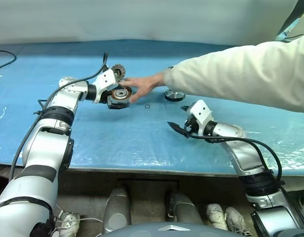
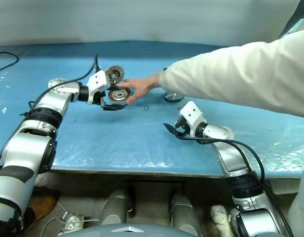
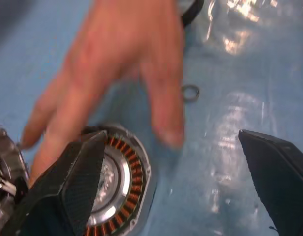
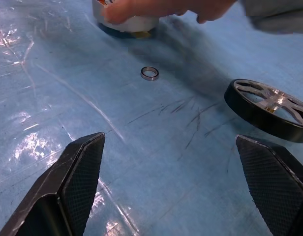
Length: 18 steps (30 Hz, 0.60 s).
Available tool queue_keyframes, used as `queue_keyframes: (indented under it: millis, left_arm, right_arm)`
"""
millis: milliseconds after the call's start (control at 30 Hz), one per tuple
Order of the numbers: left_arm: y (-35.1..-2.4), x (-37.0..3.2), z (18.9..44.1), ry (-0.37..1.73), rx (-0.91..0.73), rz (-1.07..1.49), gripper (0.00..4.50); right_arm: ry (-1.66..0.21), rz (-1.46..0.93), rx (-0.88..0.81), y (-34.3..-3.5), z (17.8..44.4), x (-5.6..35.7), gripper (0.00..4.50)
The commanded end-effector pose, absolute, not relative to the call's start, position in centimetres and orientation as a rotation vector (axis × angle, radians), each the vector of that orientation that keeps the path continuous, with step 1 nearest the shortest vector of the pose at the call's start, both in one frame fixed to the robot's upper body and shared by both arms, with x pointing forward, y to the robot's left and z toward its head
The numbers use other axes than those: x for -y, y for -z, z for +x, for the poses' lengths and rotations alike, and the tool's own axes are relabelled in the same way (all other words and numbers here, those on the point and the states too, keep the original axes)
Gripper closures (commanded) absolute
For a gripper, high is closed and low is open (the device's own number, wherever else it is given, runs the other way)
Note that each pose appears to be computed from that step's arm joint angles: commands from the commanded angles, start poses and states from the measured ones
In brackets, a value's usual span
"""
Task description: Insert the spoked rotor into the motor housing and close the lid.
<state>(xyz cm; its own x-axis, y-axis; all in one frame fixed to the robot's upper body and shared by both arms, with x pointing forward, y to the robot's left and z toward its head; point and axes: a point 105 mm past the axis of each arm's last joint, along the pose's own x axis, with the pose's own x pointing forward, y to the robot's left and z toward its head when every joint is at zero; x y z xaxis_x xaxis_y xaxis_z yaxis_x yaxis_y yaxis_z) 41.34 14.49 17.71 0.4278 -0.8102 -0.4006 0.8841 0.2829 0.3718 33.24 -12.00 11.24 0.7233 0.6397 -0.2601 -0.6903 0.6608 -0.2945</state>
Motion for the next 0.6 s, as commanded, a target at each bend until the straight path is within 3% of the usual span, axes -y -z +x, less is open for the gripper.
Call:
queue_keyframes:
  millis: [33, 600]
  left_arm:
    - [-19.60, -14.93, 41.63, 1.113, -0.086, 0.581, 0.01]
    - [-19.01, -15.80, 40.71, 1.135, -0.078, 0.509, 0.01]
  right_arm:
    - [-0.742, -0.398, -0.081, -12.50, 32.78, 11.90, 0.00]
    - [-0.767, -0.428, -0.070, -13.15, 33.49, 11.65, 0.00]
